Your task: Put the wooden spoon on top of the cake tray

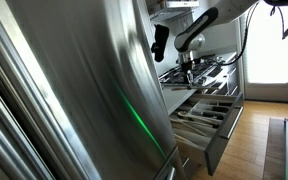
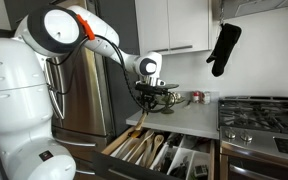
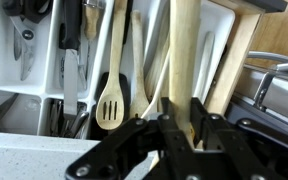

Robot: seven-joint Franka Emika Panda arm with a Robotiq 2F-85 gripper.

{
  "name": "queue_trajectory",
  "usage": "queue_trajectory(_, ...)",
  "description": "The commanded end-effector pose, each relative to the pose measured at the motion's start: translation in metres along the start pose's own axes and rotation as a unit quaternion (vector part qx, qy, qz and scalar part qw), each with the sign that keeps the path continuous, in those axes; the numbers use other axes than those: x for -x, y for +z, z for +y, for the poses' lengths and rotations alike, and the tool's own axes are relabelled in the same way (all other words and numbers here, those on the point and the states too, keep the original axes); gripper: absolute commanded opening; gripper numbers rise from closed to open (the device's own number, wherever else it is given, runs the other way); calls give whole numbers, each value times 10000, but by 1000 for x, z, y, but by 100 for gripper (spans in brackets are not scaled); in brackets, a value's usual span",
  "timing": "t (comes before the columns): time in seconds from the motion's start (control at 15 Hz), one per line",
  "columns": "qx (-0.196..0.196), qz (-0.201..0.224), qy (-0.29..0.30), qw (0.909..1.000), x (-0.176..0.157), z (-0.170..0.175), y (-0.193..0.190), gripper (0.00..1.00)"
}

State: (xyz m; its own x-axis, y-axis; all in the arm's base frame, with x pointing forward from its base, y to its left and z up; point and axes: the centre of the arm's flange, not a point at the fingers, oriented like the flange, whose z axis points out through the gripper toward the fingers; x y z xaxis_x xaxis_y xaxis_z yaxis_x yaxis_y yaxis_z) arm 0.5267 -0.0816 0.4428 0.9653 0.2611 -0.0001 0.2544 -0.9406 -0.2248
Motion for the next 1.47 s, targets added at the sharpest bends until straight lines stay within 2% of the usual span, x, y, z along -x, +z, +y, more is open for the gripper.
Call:
queue_trajectory(0.0,-2,-3,2,10000,0,0,0,6)
queue_trajectory(0.07,120,93,29,9999,-11,2,-12,6)
queue_trajectory(0.2,84,167,202,9996,-31,4,-41,6)
queue_trajectory(0.27,231,248,363,9988,-41,3,-57,6)
queue_trajectory(0.67,27,577,1259,9904,-98,15,-145,6)
queue_trajectory(0.8,-72,740,1721,9823,-122,19,-164,6)
queue_trajectory(1.0,-493,1024,2183,9692,-155,22,-181,6)
queue_trajectory(1.13,-816,1332,2558,9540,-175,26,-188,6)
queue_trajectory(1.33,-1042,1817,3105,9272,-196,40,-190,6)
queue_trajectory(1.4,-841,1582,2788,9435,-153,20,-170,23)
